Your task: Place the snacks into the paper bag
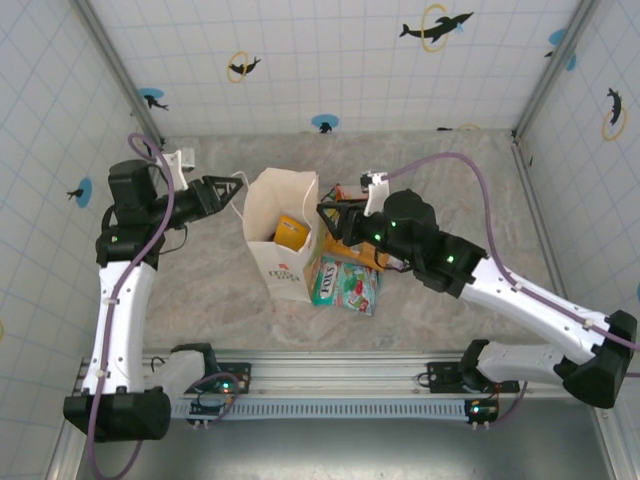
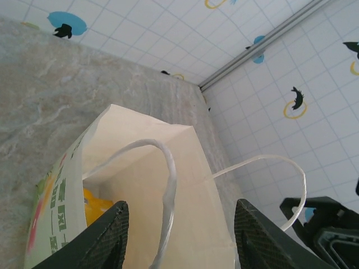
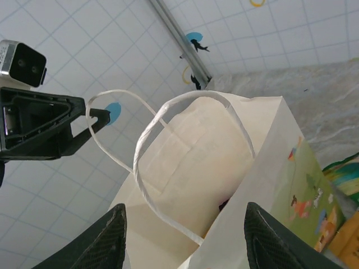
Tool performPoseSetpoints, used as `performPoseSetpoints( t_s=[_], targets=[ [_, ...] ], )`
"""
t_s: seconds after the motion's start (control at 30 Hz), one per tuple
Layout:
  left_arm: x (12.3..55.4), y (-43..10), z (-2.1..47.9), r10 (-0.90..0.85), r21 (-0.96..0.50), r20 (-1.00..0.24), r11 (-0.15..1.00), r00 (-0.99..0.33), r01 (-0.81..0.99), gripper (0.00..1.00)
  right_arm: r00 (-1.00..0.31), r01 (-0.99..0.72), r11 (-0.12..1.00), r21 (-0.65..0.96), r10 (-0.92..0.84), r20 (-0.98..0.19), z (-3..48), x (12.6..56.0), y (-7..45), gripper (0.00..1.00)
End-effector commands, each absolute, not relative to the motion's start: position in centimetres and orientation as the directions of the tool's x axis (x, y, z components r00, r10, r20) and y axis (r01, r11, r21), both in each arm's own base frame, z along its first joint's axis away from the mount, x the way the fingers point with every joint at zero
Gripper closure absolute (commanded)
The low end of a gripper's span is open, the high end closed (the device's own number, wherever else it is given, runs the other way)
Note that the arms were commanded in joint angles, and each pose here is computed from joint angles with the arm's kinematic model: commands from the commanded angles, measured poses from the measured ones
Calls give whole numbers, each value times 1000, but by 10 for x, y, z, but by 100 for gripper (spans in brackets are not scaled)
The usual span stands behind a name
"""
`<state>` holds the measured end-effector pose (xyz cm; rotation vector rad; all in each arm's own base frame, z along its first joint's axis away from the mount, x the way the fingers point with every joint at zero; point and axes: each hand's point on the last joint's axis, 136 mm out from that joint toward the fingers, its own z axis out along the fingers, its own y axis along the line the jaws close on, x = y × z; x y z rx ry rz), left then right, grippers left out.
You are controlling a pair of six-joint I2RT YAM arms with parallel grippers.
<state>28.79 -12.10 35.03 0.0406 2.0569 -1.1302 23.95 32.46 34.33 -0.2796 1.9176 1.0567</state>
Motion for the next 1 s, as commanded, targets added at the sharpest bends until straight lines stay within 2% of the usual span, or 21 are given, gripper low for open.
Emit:
performPoseSetpoints(
  t_s=[0.0,0.4,0.57,0.73,0.83,0.93,0.97],
  targets=[
    [284,-125,359,-287,-695,-656,592,-698,409,50,-600,-608,471,639,255,-758,365,237,342,43],
    [295,-125,357,-262,-680,-660,605,-704,413,72,-639,-621,357,698,286,-714,379,268,364,44],
    [299,-125,363,-250,-667,-675,609,-694,429,74,-637,-633,319,705,302,-709,389,278,368,45],
    [302,-126,364,-252,-673,-674,596,-694,438,84,-647,-632,309,710,293,-704,391,288,372,46],
    [301,-126,365,-251,-665,-682,602,-686,441,89,-649,-630,304,715,299,-700,394,292,373,52],
    [302,-125,367,-249,-654,-695,608,-674,450,100,-641,-638,301,709,301,-706,400,293,372,65],
    [302,-125,367,-249,-652,-696,610,-673,449,100,-639,-644,298,705,297,-709,403,292,373,70]
  ],
)
